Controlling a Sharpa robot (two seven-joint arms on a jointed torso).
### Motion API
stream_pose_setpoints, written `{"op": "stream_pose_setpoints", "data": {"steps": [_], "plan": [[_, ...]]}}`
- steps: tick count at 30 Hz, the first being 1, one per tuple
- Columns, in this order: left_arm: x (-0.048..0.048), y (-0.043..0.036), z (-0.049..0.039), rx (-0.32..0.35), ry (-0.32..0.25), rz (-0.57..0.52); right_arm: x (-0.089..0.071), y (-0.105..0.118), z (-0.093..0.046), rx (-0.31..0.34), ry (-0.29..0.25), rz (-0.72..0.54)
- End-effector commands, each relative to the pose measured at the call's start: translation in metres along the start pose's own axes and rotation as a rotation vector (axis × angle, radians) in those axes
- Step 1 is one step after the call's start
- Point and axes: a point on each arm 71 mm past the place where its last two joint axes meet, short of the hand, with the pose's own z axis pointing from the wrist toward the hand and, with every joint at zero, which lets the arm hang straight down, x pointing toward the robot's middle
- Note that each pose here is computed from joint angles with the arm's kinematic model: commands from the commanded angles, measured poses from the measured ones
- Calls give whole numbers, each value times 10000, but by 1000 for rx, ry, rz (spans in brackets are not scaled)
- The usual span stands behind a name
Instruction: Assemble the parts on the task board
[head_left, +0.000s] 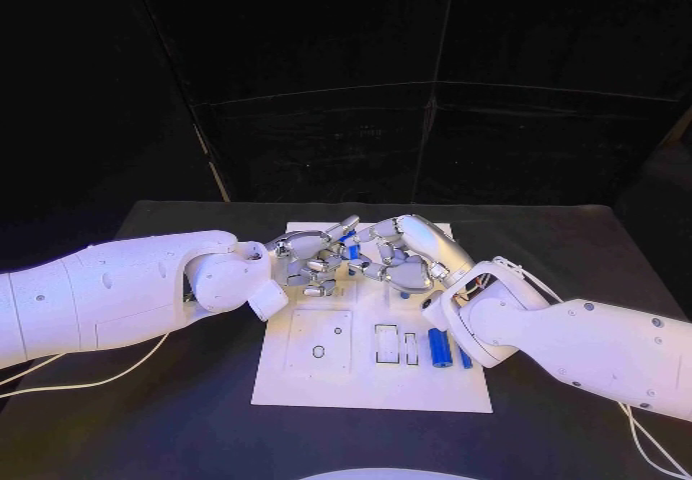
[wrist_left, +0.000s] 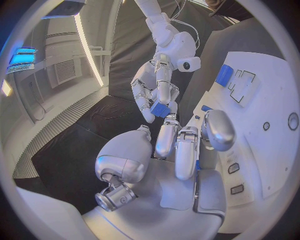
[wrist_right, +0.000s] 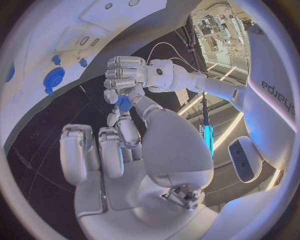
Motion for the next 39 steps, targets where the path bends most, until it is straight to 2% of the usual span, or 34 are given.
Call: {"op": "stream_pose_setpoints", "data": {"steps": [1, 27, 39], "plan": [[16, -25, -4, 22, 18, -5, -12, -32, -7, 16, 13, -6], [-38, -29, -31, 29, 0, -5, -55, -108, -49, 49, 21, -28], [-68, -27, -39, 25, -16, 1, -86, -110, -59, 57, -14, -57]]}}
